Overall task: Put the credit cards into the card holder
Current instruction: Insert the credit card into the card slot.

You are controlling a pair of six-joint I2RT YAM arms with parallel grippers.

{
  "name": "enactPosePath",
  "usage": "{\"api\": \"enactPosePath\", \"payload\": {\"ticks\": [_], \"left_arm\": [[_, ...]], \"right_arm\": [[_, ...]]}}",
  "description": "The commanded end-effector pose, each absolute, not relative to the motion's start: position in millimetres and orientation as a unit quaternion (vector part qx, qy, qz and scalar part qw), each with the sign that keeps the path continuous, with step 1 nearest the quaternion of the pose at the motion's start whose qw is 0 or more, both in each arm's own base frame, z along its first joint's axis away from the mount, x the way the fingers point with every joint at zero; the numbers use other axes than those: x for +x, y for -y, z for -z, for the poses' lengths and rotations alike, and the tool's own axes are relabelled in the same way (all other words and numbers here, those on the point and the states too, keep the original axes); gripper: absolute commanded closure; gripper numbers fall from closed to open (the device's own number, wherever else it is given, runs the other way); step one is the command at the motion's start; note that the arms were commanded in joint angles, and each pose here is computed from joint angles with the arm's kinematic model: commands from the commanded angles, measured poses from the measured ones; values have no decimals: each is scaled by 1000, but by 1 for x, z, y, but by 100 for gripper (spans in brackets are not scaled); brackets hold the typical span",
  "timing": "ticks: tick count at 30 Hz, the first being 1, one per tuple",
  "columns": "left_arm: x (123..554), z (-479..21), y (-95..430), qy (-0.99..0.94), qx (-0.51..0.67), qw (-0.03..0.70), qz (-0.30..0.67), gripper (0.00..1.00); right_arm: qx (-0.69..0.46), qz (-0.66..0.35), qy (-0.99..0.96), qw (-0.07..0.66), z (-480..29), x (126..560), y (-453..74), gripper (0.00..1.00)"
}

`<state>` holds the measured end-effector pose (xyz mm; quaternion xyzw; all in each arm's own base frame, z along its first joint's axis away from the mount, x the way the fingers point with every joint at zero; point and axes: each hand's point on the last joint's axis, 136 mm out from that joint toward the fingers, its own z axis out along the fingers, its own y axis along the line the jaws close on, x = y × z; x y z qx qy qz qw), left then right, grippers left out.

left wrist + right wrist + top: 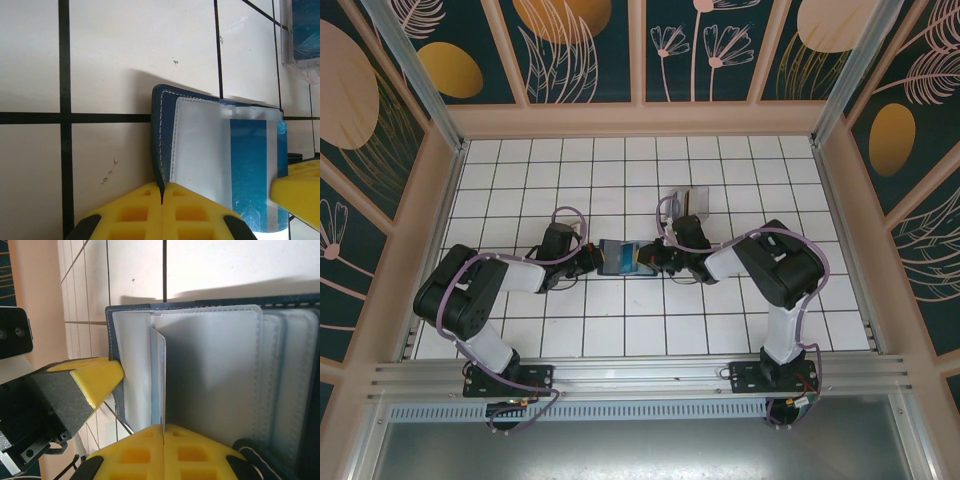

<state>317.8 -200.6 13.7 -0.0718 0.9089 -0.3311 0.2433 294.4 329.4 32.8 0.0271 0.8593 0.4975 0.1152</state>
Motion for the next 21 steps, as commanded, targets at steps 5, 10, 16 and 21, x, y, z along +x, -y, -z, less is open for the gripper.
{"api": "enactPosePath", "payload": {"ticks": [5, 10, 16, 21], "left_arm": [[276, 39, 162, -951, -104, 172, 235, 98], [275, 41, 161, -952, -100, 173, 232, 98], [276, 42, 161, -954, -94, 173, 227, 98], [278, 43, 161, -955, -88, 174, 222, 98]], "right_arm": [[26, -502, -856, 121, -24, 298, -330, 100], [23, -527, -842, 116, -30, 298, -333, 100], [-8, -578, -807, 117, -56, 293, -340, 100], [-10, -588, -801, 109, -56, 293, -343, 100]]}}
